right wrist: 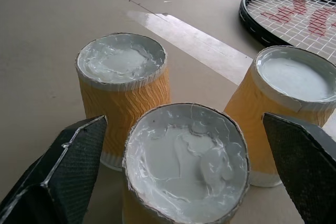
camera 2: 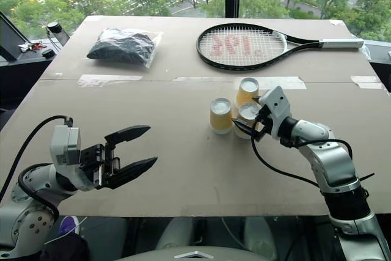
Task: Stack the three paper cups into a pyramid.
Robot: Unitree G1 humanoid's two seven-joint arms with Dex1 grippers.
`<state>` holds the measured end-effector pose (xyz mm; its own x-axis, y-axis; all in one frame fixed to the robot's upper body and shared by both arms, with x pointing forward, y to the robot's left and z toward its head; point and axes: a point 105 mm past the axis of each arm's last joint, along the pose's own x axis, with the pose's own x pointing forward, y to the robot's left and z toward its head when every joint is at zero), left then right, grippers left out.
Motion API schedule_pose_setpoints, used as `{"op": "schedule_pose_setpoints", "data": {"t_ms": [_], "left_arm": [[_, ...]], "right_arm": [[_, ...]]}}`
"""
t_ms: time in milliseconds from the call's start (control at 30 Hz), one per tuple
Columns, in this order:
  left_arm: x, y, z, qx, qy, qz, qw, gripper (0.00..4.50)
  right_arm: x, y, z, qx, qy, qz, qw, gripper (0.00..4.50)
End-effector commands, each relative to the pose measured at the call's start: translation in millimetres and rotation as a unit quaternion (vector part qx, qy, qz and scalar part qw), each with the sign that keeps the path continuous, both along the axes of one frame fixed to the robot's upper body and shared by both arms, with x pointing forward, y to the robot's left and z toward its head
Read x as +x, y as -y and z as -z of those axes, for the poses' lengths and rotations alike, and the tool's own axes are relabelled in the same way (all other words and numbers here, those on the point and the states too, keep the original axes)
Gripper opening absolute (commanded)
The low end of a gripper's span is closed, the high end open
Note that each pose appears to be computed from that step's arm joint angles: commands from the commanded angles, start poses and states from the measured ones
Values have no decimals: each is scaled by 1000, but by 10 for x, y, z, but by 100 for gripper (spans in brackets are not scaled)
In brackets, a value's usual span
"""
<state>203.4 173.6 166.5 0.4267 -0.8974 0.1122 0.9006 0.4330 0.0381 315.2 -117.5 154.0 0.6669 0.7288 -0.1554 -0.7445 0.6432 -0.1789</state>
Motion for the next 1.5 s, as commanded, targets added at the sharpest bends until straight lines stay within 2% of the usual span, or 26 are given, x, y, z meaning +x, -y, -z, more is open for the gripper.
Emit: {"op": "schedule_pose_setpoints", "data": {"t_ms": [33,133,233,333,467,867,967,1067,1100,1233,1333,1433,1500], "left_arm": [[-42,-36,-67,-9,21,-2,1000,450],[-49,-46,-57,-17,16,-4,1000,450],[-48,-60,-56,-22,14,-7,1000,450],[-54,-71,-55,-25,11,-7,1000,450],[-89,-101,-65,-26,8,-10,1000,450],[-201,-138,-85,-26,4,-22,999,450],[-214,-123,-82,-27,4,-24,999,450],[-217,-113,-80,-29,2,-26,999,450],[-217,-112,-76,-30,2,-27,999,450],[-202,-132,-58,-36,-1,-33,999,450],[-184,-159,-58,-44,-2,-38,998,450],[-172,-216,-87,-52,19,-49,997,450],[-190,-301,-159,-77,56,-67,993,450]], "right_arm": [[-122,43,-434,29,38,-33,998,445],[-129,12,-636,56,34,-54,996,445],[100,-7,-730,58,32,-21,998,445],[315,5,-598,18,16,12,1000,445],[502,10,-486,9,-8,30,999,445],[773,-3,-370,-17,-41,29,999,445],[805,-6,-341,-19,-48,28,998,373],[817,-9,-364,-19,-45,25,998,237],[815,-10,-384,-19,-41,22,999,224],[799,26,-544,-23,-17,12,1000,224],[793,64,-871,-5,19,6,1000,224],[562,9,-1295,16,38,-53,998,224],[354,-37,-1379,4,28,-93,995,224]]}}
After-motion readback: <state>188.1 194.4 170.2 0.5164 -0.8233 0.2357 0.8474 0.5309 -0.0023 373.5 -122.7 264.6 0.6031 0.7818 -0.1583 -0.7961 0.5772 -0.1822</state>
